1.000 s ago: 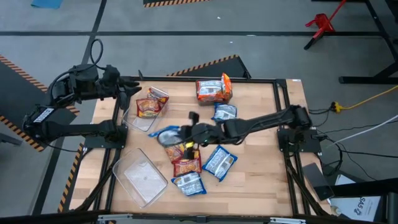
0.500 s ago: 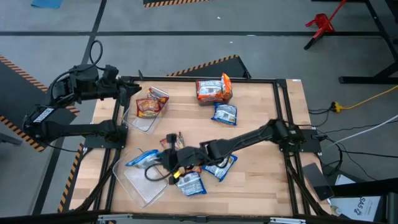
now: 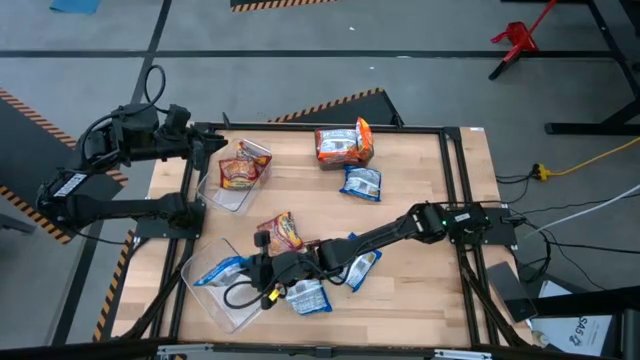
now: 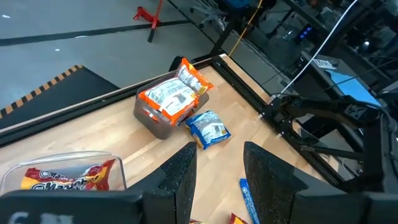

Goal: Sort Maruchan noodles
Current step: Put the middle blue noodle pack into the bottom transparent bin

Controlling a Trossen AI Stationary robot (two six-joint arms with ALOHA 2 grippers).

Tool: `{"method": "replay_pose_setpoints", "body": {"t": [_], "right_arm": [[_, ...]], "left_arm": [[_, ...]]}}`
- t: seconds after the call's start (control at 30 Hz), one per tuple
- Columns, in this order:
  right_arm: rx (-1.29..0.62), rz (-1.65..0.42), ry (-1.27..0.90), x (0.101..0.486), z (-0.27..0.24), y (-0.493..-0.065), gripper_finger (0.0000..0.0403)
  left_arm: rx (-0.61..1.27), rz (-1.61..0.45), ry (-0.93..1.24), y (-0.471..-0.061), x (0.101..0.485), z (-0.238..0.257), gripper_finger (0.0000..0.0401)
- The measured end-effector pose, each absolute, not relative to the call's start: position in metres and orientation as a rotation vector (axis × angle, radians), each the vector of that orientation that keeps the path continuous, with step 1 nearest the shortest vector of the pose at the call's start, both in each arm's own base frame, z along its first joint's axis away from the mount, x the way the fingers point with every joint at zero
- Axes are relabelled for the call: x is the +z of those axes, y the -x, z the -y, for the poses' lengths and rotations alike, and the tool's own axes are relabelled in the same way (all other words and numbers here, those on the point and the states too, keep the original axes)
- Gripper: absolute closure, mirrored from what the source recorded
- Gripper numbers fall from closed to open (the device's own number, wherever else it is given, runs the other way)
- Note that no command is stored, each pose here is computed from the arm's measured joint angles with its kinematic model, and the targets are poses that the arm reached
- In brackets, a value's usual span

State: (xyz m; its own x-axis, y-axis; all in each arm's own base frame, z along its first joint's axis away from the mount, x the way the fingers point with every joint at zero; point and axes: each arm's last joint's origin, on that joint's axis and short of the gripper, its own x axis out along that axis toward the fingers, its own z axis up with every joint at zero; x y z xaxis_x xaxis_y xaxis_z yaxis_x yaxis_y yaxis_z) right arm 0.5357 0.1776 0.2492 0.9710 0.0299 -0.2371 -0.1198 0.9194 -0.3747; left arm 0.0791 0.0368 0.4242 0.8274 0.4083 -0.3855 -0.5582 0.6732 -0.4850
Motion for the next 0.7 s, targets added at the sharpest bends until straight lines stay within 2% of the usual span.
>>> {"method": "replay_pose_setpoints", "body": {"t": [0.4, 0.7], "right_arm": [[0.108, -0.174, 0.593, 0.232, -0.18, -0.544, 0.0402], [0.118, -0.223, 0.684, 0.211, -0.181, -0.548, 0.0399]], "left_arm": [[0.557, -0.279, 0.631, -0.078, 0.422, -0.036, 0.0274], [0.563, -0.301, 0.634, -0.078, 0.42, -0.036, 0.0274]]}}
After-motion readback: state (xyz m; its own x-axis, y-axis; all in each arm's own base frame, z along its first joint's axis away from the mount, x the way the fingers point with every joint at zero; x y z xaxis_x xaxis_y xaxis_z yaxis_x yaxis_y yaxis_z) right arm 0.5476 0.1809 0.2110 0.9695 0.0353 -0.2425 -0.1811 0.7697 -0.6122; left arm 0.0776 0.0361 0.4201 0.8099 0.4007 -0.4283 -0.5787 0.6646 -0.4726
